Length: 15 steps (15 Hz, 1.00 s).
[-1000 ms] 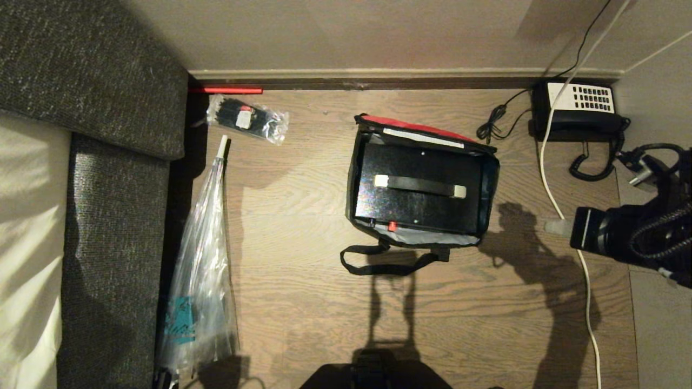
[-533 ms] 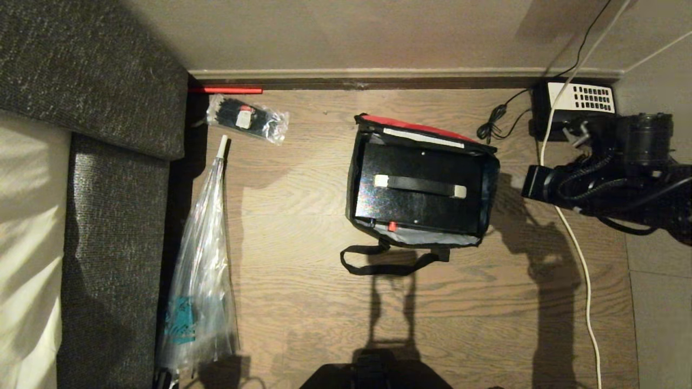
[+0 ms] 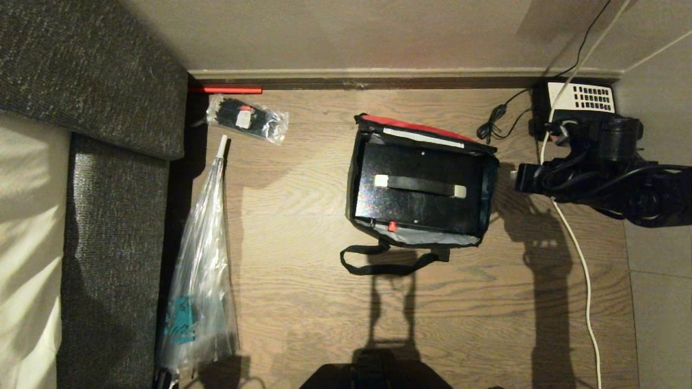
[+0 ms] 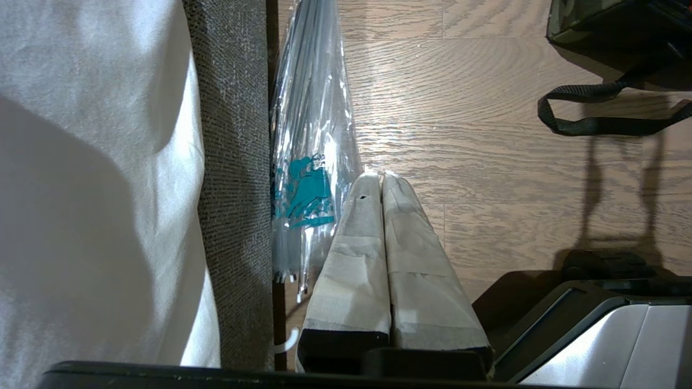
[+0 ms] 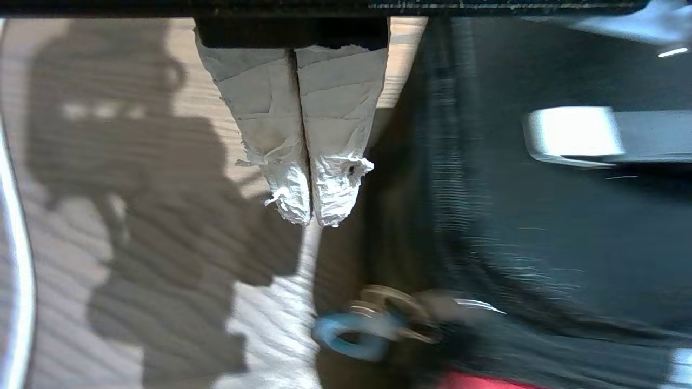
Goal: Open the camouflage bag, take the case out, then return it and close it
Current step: Close the top of the storage box
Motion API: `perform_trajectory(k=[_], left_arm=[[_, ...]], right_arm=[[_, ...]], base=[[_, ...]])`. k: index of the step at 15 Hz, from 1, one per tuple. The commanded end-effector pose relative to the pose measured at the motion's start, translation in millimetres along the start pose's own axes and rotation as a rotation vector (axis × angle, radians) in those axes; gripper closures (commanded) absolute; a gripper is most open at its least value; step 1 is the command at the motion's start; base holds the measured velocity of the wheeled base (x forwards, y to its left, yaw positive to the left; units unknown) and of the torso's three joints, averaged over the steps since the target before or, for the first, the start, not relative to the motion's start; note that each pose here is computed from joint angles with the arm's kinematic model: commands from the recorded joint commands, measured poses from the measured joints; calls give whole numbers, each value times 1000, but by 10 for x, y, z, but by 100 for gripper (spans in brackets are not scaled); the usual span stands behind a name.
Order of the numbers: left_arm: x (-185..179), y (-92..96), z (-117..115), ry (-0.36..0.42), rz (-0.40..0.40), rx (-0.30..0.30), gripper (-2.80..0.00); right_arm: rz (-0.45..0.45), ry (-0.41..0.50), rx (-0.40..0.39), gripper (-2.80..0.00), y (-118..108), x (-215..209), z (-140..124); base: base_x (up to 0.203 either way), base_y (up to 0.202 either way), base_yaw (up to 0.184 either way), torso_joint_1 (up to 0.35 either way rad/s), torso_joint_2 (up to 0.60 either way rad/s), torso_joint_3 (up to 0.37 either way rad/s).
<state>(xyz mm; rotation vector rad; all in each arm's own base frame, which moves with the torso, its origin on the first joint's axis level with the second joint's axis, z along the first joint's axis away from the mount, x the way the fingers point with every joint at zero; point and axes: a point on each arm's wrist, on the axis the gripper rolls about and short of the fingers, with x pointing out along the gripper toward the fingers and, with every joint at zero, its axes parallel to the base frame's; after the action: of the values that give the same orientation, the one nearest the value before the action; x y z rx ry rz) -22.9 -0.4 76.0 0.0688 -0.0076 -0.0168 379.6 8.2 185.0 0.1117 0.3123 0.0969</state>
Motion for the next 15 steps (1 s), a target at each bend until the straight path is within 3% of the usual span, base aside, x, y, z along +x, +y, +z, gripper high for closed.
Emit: perform_trajectory(k=[1, 4, 8, 10, 15], left_arm=[[2, 0, -4, 2, 0, 0, 0], [2, 0, -4, 2, 0, 0, 0], [2, -1, -4, 2, -2, 0, 0], [2, -1, -4, 2, -2, 0, 0], [2, 0, -4, 2, 0, 0, 0]], right_arm=[[-8, 24, 40, 0, -39, 158, -81], [16, 7, 151, 0, -20, 282, -40], [61, -63, 184, 0, 35, 420, -5], [93, -86, 261, 0, 133, 467, 50], [150, -69, 298, 0, 385, 481, 17]], base=[[0, 0, 0, 0, 0, 0], [0, 0, 0, 0, 0, 0], [0, 0, 0, 0, 0, 0], [0, 0, 0, 0, 0, 0], [0, 0, 0, 0, 0, 0]])
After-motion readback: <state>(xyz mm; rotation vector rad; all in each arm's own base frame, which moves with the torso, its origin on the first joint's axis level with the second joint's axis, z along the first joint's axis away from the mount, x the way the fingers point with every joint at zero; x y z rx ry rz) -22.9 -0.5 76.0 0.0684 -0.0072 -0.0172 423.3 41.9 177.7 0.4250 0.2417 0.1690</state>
